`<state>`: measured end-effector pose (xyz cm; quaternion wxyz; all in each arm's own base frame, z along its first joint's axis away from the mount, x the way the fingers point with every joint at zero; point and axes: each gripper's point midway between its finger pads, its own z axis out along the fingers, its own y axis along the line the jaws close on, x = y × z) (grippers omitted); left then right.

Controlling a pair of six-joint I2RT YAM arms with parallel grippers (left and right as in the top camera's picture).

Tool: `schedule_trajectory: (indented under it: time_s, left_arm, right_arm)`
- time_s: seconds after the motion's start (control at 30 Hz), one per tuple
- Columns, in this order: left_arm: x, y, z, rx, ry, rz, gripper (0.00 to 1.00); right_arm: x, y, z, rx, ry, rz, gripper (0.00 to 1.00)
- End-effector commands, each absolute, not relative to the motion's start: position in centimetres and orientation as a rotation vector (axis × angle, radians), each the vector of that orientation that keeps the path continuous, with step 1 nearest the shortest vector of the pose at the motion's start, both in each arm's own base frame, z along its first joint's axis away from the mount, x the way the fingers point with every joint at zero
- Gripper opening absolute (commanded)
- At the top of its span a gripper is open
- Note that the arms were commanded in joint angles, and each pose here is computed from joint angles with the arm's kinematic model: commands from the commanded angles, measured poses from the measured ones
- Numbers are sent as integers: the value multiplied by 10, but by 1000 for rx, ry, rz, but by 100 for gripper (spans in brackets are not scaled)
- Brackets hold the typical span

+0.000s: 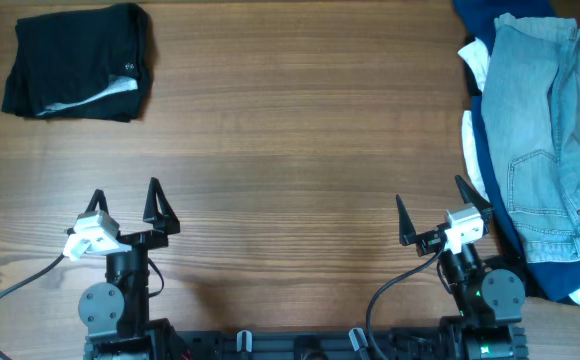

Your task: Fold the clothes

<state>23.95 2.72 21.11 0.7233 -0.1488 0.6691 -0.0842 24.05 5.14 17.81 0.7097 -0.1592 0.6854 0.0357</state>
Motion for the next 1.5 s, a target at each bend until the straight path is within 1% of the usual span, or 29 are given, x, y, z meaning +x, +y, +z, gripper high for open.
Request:
schedule_trajectory:
  time_s: [0.0, 0.07, 0.2, 1.47]
  left_arm:
    - [242, 29, 195, -348, 1501, -186, 100]
    - [245, 24, 172, -339, 1551, -209, 100]
    - [245, 24, 157, -365, 1608, -219, 100]
    - [245, 24, 158, -366, 1604, -220, 100]
  right_arm:
    - [241, 48, 179, -323, 1520, 80, 100]
    - [241, 48, 179, -323, 1520, 80, 100]
    - [241, 48, 179, -323, 1520, 80, 100]
    - [241, 48, 179, -323, 1520, 80, 100]
